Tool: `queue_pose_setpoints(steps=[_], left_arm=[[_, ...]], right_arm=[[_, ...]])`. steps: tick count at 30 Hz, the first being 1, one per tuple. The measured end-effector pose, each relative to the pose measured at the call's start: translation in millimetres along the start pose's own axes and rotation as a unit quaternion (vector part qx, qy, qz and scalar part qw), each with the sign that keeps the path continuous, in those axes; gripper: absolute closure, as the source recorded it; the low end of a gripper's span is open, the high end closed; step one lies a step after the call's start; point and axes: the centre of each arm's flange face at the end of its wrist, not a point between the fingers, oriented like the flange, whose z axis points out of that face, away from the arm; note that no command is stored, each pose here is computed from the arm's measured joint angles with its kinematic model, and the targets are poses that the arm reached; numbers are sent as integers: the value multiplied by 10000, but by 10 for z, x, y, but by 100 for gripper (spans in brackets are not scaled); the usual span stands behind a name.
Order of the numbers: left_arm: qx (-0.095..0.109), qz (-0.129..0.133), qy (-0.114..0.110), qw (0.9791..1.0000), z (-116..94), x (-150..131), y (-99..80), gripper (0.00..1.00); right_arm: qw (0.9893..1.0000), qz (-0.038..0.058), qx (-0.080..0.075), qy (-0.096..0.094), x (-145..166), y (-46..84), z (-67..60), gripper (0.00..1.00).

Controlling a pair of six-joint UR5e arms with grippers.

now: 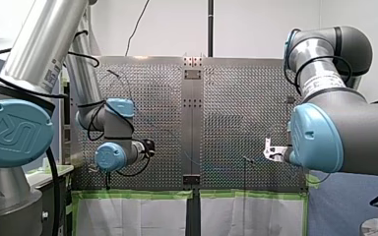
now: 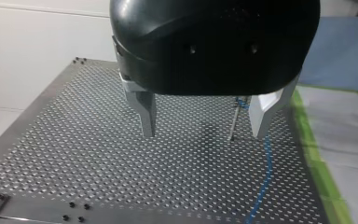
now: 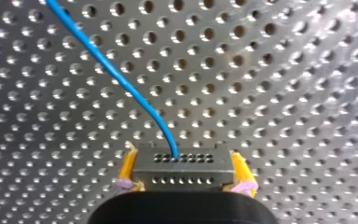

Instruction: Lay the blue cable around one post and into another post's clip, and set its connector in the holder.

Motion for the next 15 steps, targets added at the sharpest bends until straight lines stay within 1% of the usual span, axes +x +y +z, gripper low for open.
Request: queue_pose_setpoints(steps=[3,8,10,15], left_arm=[[-8,18,70,10000,-121,46,60,0],[52,2,91,9999,-275,89,125,0],[86,-25,31,10000,-268,79,120,0],[103,-96,-136,9998,-162,32,84,0]], right_arm=[[10000,-12,3,42,115,-9,-35,100],[9999,-45,23,131,334,-49,-64,100],[9998,-69,39,179,422,-77,-74,100],[9996,-105,59,252,553,-116,-108,100]])
